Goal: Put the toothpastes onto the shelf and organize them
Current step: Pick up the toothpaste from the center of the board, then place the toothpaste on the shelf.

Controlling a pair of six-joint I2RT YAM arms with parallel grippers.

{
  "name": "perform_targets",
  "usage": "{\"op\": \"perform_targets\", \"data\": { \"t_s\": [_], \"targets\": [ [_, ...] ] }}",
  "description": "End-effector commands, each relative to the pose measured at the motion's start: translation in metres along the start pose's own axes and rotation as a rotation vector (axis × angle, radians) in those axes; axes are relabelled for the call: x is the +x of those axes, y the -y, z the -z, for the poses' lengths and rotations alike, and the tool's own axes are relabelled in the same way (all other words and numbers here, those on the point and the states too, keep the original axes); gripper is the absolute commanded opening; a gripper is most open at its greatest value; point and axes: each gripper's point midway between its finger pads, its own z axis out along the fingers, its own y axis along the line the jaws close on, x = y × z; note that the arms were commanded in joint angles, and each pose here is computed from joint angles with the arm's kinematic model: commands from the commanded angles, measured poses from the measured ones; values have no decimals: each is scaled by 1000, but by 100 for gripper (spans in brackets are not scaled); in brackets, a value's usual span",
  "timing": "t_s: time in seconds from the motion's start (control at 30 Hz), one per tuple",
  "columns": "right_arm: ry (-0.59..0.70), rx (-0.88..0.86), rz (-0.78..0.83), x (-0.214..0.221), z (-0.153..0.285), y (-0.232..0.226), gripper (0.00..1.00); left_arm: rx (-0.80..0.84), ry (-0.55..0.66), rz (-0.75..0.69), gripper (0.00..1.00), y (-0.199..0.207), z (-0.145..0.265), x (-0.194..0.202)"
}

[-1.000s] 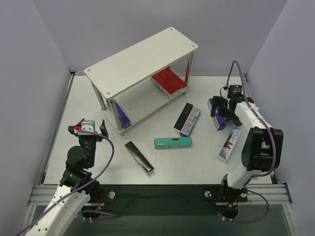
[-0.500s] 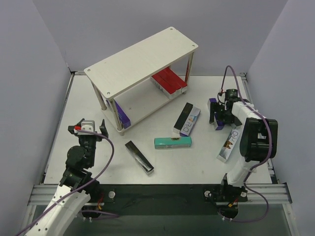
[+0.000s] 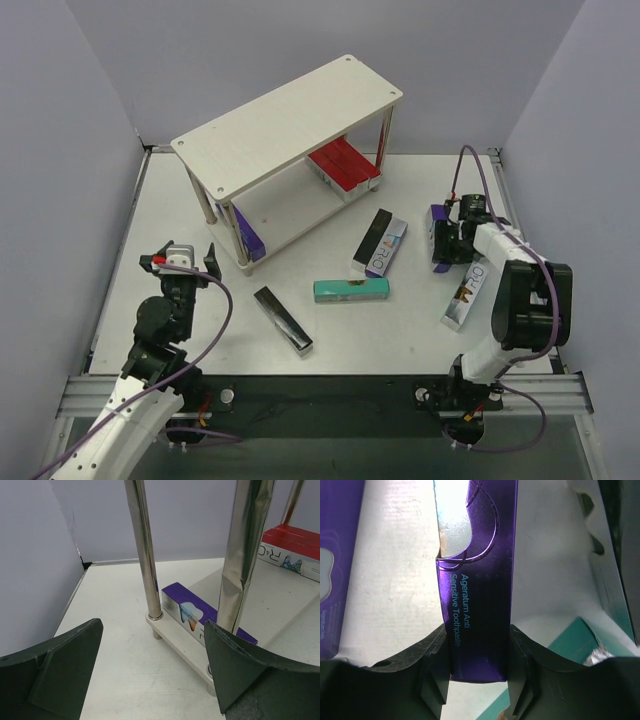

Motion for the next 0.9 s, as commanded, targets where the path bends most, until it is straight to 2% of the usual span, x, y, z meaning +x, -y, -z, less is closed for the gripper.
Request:
{"op": "perform_targets", "data": {
  "t_s": [0.0, 0.13, 0.27, 0.7, 0.87],
  "targets": [
    [138, 62, 3, -19, 32, 4, 34, 6, 43, 29, 94, 0, -1, -17],
    [238, 64, 15, -26, 59, -11, 34, 8, 42, 29, 94, 1, -2, -17],
    [315, 5, 56, -33, 81, -44, 34, 13, 37, 31, 94, 2, -2, -15],
    [528, -321, 315, -53, 113, -243, 34, 14, 20, 25, 93, 4, -4, -9],
    [546, -405, 419, -54, 103, -315, 34, 12, 16, 28, 93, 3, -4, -7]
  ]
}}
